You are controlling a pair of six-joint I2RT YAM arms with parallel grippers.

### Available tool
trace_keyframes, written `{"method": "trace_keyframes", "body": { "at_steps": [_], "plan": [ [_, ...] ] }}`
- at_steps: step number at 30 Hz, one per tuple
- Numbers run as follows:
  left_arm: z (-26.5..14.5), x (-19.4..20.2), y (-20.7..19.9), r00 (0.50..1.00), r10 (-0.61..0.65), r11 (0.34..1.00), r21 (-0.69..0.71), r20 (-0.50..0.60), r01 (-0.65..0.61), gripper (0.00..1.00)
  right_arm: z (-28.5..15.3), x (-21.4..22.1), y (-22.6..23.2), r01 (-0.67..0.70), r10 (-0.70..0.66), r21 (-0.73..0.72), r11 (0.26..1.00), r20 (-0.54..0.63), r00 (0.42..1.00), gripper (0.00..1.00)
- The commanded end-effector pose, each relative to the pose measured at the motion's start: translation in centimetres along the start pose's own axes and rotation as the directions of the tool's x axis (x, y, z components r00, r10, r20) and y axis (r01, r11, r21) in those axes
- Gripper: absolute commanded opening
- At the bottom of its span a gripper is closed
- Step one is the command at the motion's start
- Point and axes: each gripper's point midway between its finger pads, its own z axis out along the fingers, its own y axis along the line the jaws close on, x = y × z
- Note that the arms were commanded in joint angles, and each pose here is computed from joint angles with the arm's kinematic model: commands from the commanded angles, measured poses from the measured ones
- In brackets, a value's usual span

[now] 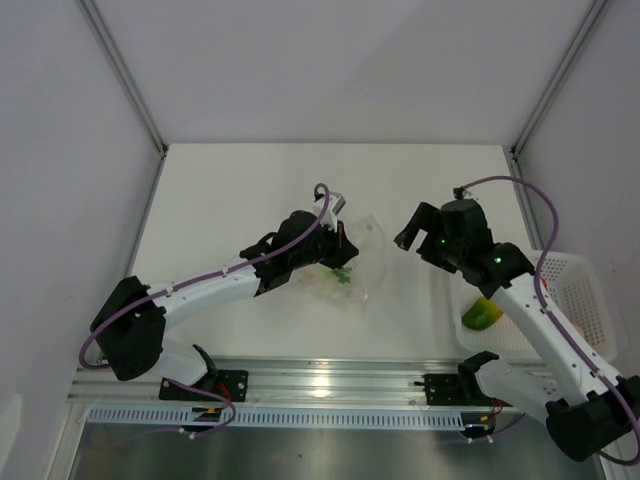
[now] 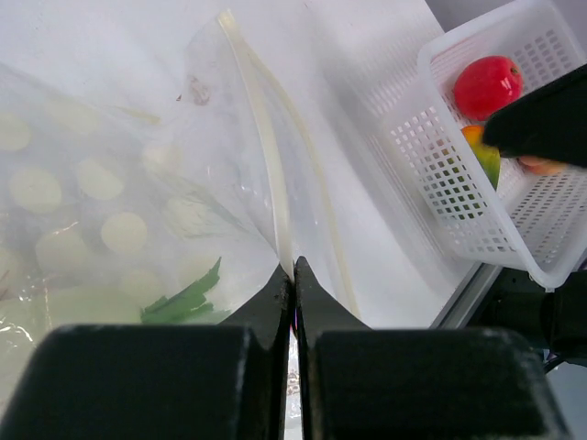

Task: Place the food in the zip-top bag and seal the zipper
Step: Pick up the fake fruit from the bin.

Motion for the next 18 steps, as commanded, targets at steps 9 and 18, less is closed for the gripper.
{"method": "trace_keyframes", "body": {
  "at_steps": [9, 18],
  "plan": [
    [0.0, -0.4, -0.3, 1.000, 0.007, 0.999, 0.037, 0.030, -0.008, 0.01, -7.2, -5.0, -12.9, -0.253, 0.163, 0.422, 0.871, 0.238, 0.957, 0.99],
    [0.2, -0.2, -0.3, 1.000, 0.008, 0.999, 0.042, 0.021, -0.009, 0.01, -8.3, -4.4, -22.3, -0.452, 0.336, 0.679, 0.579, 0.307, 0.891, 0.99]
  ]
}}
